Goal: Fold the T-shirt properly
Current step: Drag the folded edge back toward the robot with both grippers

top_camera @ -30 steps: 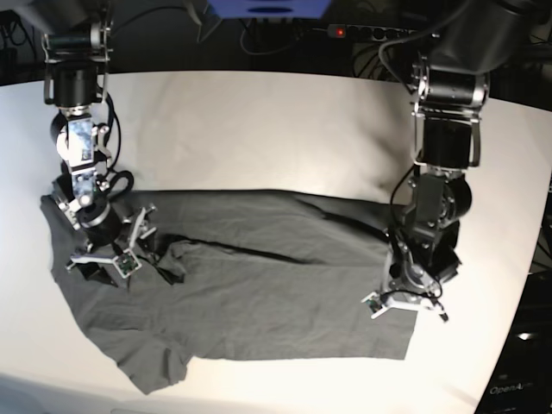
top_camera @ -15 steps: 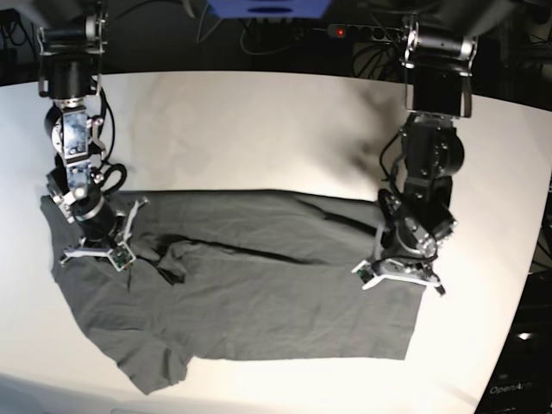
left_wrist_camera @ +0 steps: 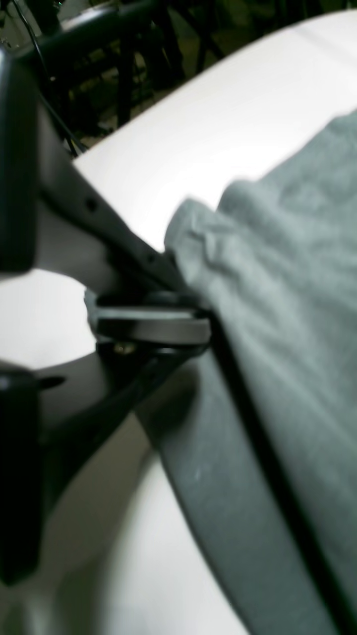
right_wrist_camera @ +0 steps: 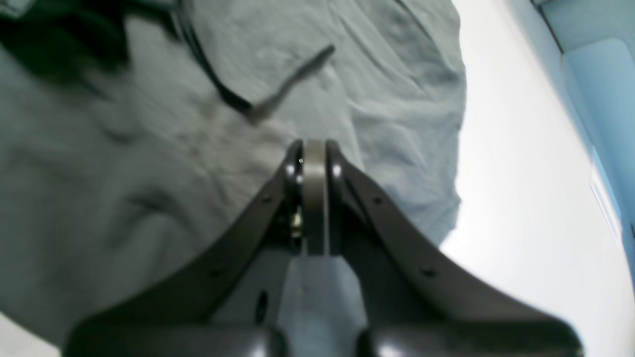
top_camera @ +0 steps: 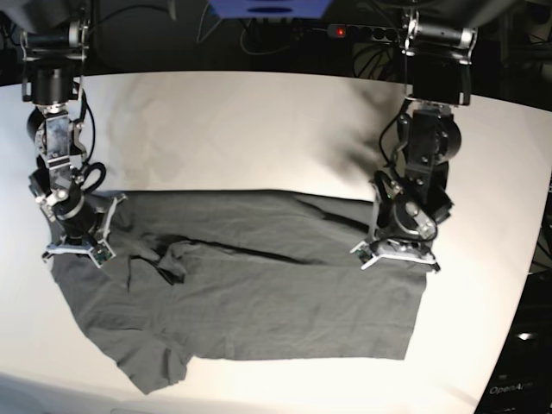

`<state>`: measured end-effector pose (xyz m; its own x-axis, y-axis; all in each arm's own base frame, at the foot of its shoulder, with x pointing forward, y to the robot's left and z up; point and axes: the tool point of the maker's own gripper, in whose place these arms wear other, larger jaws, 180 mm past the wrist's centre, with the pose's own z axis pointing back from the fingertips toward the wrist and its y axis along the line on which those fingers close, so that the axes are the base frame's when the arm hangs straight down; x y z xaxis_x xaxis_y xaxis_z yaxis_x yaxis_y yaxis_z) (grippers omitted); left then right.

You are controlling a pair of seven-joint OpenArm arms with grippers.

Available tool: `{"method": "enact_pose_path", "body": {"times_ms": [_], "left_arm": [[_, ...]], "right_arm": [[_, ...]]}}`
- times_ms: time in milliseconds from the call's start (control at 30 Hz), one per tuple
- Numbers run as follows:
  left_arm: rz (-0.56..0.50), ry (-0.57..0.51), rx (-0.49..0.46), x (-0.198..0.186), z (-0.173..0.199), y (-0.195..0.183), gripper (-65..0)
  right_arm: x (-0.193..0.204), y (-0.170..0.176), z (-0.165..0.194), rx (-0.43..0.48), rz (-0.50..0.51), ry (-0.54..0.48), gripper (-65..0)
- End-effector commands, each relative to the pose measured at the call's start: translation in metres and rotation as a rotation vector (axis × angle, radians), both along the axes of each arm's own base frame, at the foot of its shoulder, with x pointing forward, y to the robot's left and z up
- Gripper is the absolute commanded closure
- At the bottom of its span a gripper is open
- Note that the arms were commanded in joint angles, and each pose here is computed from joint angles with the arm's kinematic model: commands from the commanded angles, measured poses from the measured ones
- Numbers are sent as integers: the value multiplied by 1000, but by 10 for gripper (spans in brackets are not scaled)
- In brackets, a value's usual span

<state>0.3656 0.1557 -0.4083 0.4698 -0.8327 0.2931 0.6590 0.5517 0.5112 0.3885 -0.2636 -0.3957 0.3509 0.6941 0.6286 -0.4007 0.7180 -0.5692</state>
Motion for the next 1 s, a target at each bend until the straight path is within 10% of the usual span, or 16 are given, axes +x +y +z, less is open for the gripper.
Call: {"method": "enact_pose_path", "body": {"times_ms": [0, 967], "left_arm": [[4, -37, -3, 10, 10, 1, -27], [103, 129, -4, -25, -43, 34, -27]], "right_arm": [[13, -4, 21, 4, 9, -70, -3], [-57, -37, -59, 43, -109, 140, -3]]}}
